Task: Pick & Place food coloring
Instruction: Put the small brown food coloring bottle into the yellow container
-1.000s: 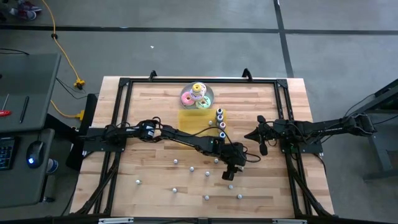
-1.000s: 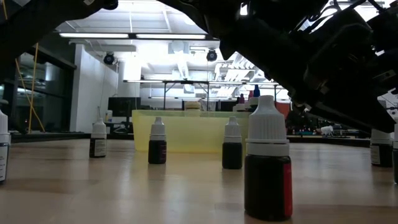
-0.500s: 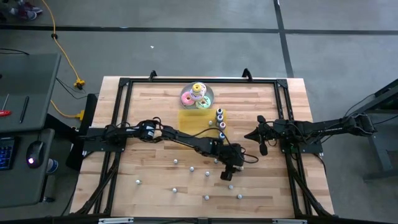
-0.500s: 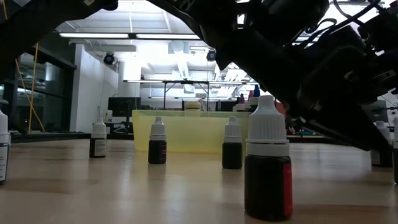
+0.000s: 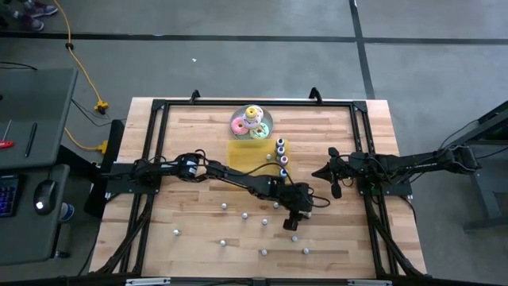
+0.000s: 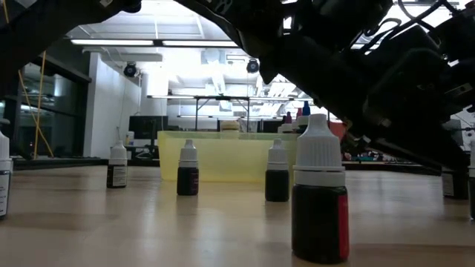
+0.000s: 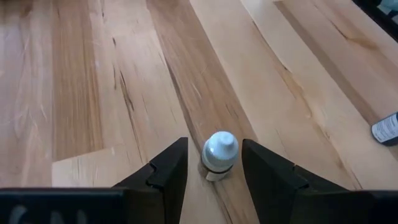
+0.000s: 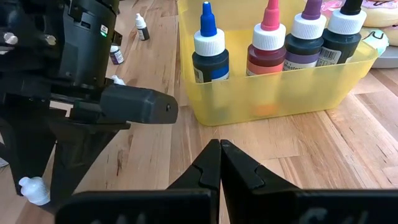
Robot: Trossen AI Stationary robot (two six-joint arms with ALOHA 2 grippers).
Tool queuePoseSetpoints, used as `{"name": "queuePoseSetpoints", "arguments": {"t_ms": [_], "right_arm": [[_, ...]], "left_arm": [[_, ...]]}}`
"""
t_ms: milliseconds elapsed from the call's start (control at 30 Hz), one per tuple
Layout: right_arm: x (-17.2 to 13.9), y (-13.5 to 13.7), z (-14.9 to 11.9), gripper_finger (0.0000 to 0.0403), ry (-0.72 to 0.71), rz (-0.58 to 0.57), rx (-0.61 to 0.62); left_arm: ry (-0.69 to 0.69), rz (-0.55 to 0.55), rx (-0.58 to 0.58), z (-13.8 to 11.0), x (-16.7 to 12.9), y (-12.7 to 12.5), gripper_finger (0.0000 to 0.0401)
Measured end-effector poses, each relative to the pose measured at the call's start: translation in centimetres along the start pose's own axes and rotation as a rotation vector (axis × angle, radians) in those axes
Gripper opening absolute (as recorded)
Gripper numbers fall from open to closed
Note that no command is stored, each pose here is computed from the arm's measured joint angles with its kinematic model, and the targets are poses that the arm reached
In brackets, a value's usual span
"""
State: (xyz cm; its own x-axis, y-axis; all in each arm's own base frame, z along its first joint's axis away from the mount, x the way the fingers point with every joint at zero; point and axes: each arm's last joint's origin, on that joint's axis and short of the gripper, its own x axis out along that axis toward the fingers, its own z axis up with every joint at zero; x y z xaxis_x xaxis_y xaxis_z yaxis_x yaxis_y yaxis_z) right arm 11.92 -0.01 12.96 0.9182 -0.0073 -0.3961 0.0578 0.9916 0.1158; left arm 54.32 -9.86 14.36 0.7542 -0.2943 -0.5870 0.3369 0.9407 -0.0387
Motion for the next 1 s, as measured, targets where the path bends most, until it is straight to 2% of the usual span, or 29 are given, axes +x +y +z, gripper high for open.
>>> {"name": "queuePoseSetpoints", "arguments": {"t_ms": [333, 733, 1000], "right_arm": [[0.00, 0.00, 0.00, 0.0000, 0.000, 0.000, 0.000], [0.00, 0.00, 0.00, 0.0000, 0.000, 0.000, 0.000], [0.00, 0.00, 0.00, 0.0000, 0.000, 0.000, 0.000]], "left_arm": [[-0.005, 0.000, 0.001, 0.05, 0.00, 0.00, 0.0143], [-0.007, -0.015, 0.003, 0.07, -0.02, -0.03, 0.0043], [-0.008, -0.039, 0.003, 0.60, -0.67, -0.16, 0.0038]]}}
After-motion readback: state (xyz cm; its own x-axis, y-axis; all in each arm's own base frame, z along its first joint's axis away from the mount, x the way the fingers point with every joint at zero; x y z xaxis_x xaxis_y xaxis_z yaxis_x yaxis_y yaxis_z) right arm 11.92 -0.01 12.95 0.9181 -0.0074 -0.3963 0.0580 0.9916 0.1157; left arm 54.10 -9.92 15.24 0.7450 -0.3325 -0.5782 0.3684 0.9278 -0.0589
